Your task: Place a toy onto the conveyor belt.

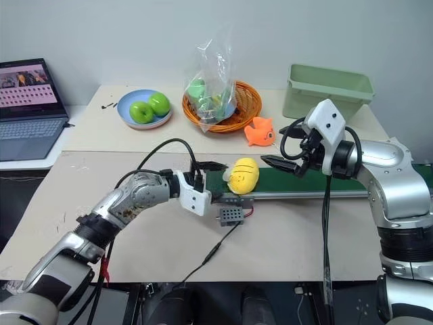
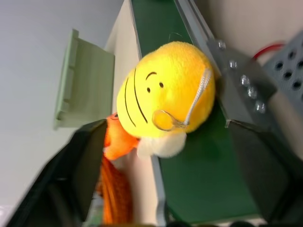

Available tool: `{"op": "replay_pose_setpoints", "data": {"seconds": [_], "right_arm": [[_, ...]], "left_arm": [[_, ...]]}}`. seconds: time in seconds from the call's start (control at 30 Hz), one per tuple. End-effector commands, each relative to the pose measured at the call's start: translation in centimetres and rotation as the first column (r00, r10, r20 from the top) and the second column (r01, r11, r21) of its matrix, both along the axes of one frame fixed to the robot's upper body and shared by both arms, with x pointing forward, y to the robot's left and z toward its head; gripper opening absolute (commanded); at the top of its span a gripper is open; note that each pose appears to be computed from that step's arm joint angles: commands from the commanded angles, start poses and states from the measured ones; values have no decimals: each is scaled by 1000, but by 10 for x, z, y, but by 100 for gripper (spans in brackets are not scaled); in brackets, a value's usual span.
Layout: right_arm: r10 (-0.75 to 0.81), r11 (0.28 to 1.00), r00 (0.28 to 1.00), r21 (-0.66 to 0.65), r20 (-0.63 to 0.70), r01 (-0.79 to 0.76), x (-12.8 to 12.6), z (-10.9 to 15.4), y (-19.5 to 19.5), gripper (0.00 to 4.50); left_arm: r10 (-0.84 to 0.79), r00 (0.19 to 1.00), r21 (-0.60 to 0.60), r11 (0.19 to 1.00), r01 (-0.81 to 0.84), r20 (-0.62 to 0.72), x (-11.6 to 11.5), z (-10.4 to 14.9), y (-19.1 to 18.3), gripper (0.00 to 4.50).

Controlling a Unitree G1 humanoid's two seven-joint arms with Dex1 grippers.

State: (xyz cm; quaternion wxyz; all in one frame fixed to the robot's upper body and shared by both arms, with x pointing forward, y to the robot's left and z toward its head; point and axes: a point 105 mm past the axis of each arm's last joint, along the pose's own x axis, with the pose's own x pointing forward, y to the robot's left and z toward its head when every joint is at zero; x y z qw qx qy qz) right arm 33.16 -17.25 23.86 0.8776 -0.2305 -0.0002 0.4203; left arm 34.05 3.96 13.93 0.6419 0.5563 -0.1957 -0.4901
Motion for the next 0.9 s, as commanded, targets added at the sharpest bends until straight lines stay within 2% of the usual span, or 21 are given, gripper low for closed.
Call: {"op": "replay_pose_setpoints", "data": {"seconds": [0.03, 0.13, 0.23, 0.4, 0.57, 0.9], "right_arm": [[0, 1000, 998, -12, 65, 0, -4, 20, -4, 450], [10, 999, 998, -36, 55, -9, -7, 19, -8, 450], [29, 998, 999, -56, 39, -27, -12, 19, -12, 450], [62, 995, 998, -80, 25, -60, -16, 22, -16, 450], [116, 991, 993, -67, 18, -115, -17, 25, -10, 450], [166, 986, 986, -18, 13, -166, -11, 28, 3, 450]], "left_arm": [[110, 967, -136, 980, -144, -229, 2, 25, 18, 442], [123, 851, -247, 927, -282, -511, -1, 36, 35, 442], [54, 750, -322, 881, -346, -659, -11, 51, 45, 442], [-23, 689, -429, 798, -424, -725, -20, 74, 63, 442], [-38, 661, -456, 754, -473, -749, -29, 75, 74, 442], [-43, 687, -513, 700, -498, -725, -28, 93, 82, 442]]}}
